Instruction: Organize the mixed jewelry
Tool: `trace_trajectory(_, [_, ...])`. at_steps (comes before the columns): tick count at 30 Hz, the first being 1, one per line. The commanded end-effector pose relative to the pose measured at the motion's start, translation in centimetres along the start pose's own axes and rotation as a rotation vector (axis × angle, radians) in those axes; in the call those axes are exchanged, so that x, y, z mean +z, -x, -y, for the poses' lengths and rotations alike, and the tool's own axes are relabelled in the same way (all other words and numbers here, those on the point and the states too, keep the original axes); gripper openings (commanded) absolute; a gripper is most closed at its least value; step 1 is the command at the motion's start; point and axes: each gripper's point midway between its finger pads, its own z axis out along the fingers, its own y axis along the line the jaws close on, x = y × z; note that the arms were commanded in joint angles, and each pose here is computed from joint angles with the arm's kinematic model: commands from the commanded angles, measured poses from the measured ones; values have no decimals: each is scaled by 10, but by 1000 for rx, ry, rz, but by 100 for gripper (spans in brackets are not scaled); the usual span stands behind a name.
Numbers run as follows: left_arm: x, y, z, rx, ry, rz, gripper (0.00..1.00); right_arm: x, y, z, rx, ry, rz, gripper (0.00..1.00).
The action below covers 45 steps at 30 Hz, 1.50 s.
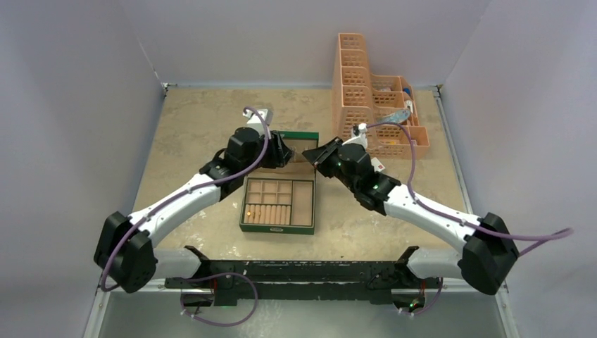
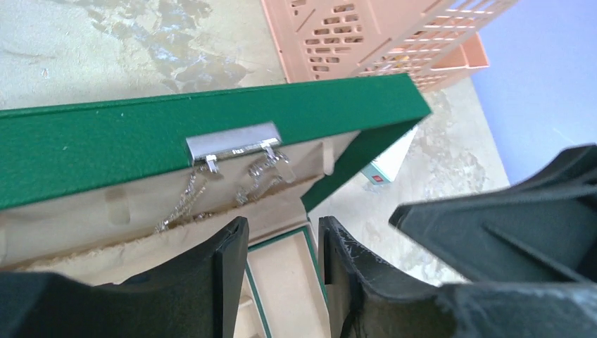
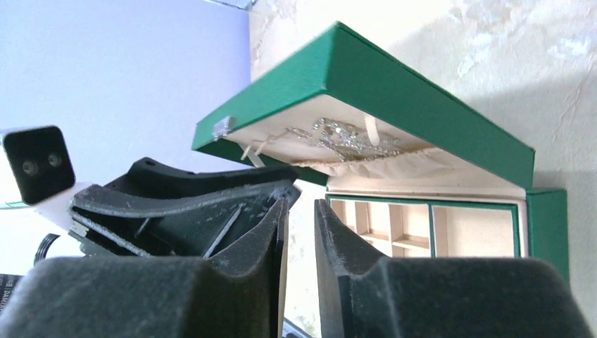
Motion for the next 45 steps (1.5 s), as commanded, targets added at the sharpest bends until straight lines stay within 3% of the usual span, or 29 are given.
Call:
trace_trajectory(1, [-28, 19, 16, -12, -58, 22, 42, -15, 23, -9, -120, 42, 67, 25])
trace_trajectory(6, [-51, 44, 22, 21, -52, 62, 47, -27, 43, -21, -174, 62, 112, 38])
trace_trajectory(8, [-61, 56, 14, 21, -2, 74, 52, -30, 54, -18, -174, 17, 146, 60])
trace_trajectory(9, [-66, 64, 10, 18, 28, 86, 56, -31, 62, -19, -167, -6, 166, 66])
trace_trajectory(14, [-88, 103, -16, 16, 123, 141, 63, -30, 85, -28, -195, -27, 198, 74])
trace_trajectory(20, [-82, 124, -48, -42, 113, 112, 64, -11, 93, -38, -215, -25, 174, 72])
trace_trajectory(29, [-62, 108, -72, -127, 86, 2, 64, 25, 72, -23, -292, -98, 41, 55])
trace_trajectory(37, [-67, 85, -73, -143, 71, -46, 62, 24, 38, -4, -324, -79, -114, 43])
trace_trajectory(45, [-90, 72, -73, -149, 108, -51, 60, 10, 7, 17, -365, -38, -249, 38])
